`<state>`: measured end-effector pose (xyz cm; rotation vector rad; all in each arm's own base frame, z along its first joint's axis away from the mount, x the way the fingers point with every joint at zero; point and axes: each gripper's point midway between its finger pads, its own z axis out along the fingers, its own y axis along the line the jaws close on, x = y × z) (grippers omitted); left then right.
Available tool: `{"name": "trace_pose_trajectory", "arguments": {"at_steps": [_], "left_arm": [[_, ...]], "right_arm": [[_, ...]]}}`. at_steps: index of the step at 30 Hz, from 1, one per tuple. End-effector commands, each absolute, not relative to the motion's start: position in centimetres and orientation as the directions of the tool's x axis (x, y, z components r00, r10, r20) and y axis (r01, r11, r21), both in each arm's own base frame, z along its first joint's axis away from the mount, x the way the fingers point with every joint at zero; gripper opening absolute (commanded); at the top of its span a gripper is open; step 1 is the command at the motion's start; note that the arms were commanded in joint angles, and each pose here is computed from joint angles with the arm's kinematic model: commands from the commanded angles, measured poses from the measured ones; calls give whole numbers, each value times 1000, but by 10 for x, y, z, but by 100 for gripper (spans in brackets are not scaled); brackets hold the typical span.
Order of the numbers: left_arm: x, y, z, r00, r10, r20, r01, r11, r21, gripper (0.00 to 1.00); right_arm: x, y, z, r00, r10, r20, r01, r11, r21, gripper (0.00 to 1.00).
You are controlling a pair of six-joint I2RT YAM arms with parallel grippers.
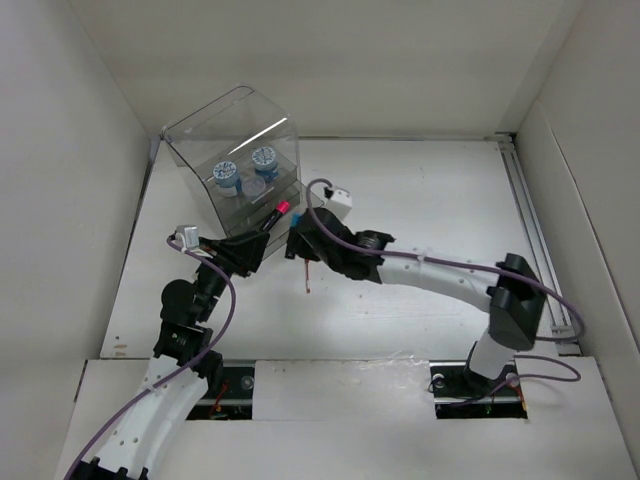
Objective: Sort the stationery into containers
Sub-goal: Place the stationery in the storage box, then move the stationery to the center of the board.
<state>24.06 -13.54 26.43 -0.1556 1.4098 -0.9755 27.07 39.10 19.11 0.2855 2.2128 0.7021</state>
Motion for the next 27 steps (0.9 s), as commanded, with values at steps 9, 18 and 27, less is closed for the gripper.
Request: {"name": "trace_pose_trajectory", "arguments": {"at_steps": [9, 18, 27], "left_arm": [[235, -118, 282, -36, -687, -725, 462, 632, -622, 42], [238, -118, 276, -48, -691, -722, 449, 630, -633, 43], [237, -126, 275, -72, -681, -729, 475, 619, -625, 43]], "right_arm": [[352, 486, 214, -618, 513, -596, -81, 712, 697, 36], [359, 438, 231, -589, 544, -598, -80, 697, 713, 40], [359, 242, 141, -521, 575, -631, 261, 811, 523, 65]]}}
